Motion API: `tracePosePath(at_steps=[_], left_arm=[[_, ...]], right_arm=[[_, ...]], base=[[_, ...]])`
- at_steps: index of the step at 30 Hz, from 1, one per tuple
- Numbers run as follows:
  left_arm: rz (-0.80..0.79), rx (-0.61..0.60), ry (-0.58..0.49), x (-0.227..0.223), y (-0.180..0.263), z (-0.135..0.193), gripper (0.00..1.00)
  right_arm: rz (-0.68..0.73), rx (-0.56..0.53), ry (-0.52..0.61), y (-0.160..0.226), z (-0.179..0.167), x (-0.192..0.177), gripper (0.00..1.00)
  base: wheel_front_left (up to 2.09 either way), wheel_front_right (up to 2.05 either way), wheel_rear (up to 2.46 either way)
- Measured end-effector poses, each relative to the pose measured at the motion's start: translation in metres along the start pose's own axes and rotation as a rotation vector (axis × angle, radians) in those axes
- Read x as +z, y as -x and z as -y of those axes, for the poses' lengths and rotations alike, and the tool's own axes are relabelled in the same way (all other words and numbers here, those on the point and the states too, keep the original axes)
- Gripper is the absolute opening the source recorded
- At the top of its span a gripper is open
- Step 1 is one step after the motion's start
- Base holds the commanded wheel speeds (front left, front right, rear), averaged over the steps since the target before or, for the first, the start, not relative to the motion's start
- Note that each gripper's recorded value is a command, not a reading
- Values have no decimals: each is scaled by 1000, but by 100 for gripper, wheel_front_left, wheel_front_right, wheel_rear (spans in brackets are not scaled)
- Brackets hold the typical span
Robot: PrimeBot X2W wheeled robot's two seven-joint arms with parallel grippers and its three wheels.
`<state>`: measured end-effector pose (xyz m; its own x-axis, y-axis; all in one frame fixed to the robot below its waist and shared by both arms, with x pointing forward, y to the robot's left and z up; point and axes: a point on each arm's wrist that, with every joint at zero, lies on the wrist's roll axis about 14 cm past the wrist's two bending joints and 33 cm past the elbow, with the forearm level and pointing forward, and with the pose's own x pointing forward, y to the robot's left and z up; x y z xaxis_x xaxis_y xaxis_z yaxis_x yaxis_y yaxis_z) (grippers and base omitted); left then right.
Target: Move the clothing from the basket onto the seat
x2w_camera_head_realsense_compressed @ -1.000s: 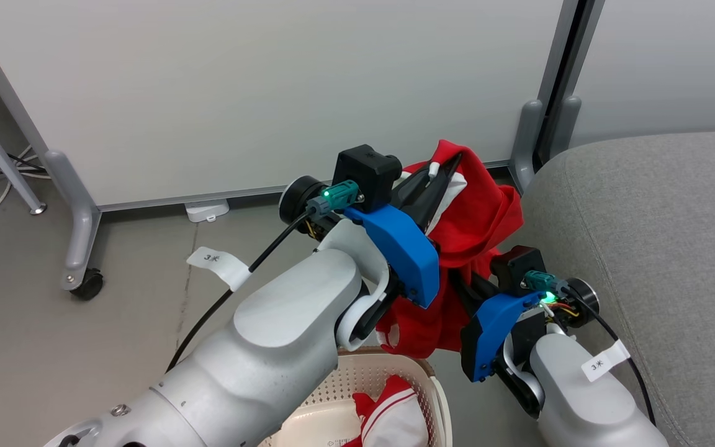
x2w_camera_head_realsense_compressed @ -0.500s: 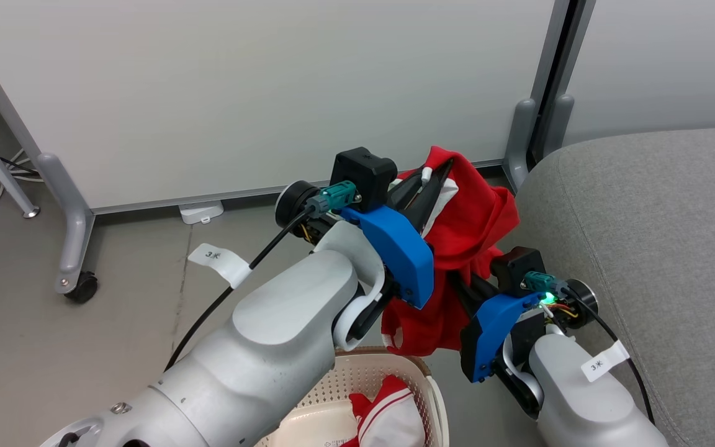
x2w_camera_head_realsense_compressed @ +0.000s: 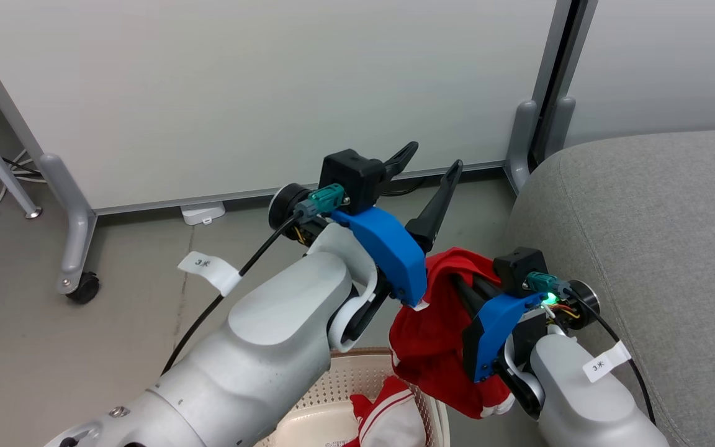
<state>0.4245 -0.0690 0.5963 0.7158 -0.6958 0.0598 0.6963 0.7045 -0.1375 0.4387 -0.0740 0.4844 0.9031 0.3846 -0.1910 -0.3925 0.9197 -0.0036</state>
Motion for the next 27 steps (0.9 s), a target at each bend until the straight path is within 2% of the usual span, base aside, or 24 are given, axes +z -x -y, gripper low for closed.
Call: tracePosePath(at_steps=[7, 10, 19, 27], left_arm=[[0, 90, 37, -20, 23, -34, 100], [28, 116, 19, -21, 36, -44, 100], [39, 219, 52, -55, 90, -58, 100], [60, 290, 71, -66, 122, -69, 100]], right_arm=[[26, -7, -10, 0, 3, 6, 0], [45, -10, -10, 0, 4, 11, 0], [114, -21, 20, 4, 7, 31, 0], [121, -56, 14, 19, 14, 28, 0]], base=[[0, 0, 0], [0, 0, 0], [0, 0, 0], [0, 0, 0]])
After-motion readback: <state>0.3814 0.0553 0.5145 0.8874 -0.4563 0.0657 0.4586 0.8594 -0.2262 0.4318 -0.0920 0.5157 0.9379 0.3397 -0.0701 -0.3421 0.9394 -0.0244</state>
